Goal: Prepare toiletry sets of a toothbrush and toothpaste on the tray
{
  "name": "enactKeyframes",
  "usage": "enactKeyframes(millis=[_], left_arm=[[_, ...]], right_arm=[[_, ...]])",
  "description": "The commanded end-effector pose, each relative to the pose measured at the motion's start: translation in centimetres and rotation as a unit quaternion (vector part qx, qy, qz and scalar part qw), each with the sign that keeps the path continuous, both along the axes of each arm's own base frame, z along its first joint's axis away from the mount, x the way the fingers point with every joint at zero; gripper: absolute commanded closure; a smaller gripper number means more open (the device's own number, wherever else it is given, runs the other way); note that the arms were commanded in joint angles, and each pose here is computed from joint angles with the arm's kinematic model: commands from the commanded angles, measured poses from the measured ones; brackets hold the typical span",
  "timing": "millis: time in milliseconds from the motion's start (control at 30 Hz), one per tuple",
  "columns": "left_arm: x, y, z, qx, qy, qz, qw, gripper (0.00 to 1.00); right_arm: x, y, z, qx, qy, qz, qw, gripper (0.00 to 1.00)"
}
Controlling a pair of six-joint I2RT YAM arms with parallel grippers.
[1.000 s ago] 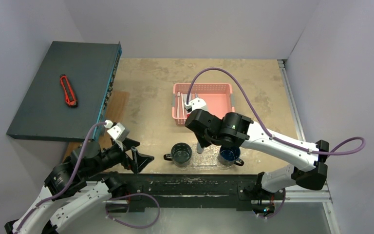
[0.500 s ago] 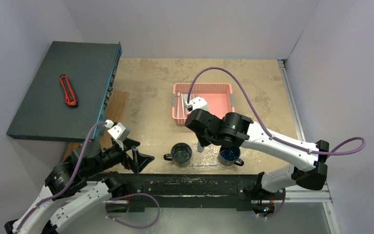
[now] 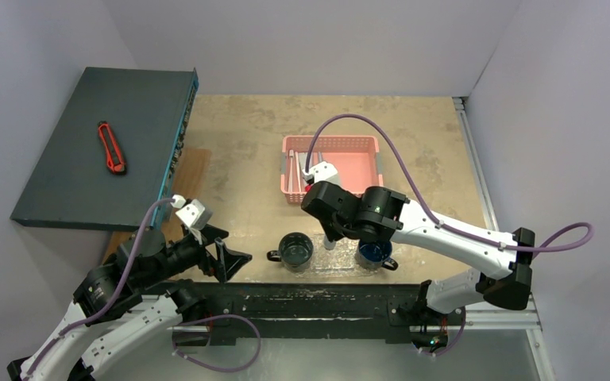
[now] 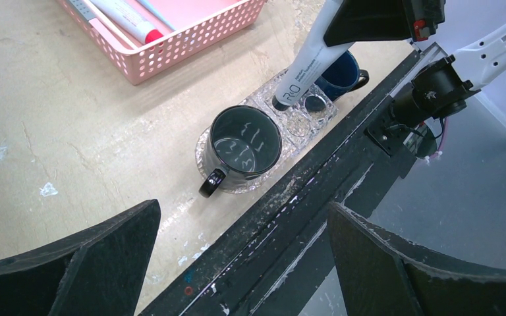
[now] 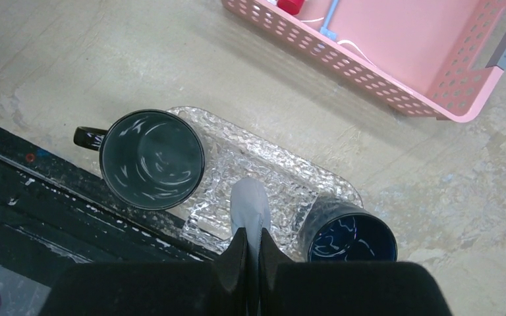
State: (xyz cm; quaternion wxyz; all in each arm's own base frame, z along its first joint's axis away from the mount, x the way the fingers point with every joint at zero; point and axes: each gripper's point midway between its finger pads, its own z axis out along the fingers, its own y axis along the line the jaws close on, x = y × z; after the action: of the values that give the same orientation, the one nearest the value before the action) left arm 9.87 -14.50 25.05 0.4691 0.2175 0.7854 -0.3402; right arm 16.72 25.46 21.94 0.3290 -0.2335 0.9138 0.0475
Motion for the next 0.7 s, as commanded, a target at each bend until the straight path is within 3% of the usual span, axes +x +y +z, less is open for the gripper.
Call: enactKeyframes(millis=[0, 667], left_arm=[[0.2, -0.5, 0.2, -0.005, -0.002, -0.004, 1.0, 0.03], [0.3, -0.5, 0.1, -0.003, 0.0, -0.004, 1.0, 0.03]], right_arm=[[0.5, 0.3, 0.9, 0.032, -0.019, -0.014, 0.999, 1.0], [1.3, 0.9, -2.4, 0.019, -0.02, -0.037, 0.999, 1.0]])
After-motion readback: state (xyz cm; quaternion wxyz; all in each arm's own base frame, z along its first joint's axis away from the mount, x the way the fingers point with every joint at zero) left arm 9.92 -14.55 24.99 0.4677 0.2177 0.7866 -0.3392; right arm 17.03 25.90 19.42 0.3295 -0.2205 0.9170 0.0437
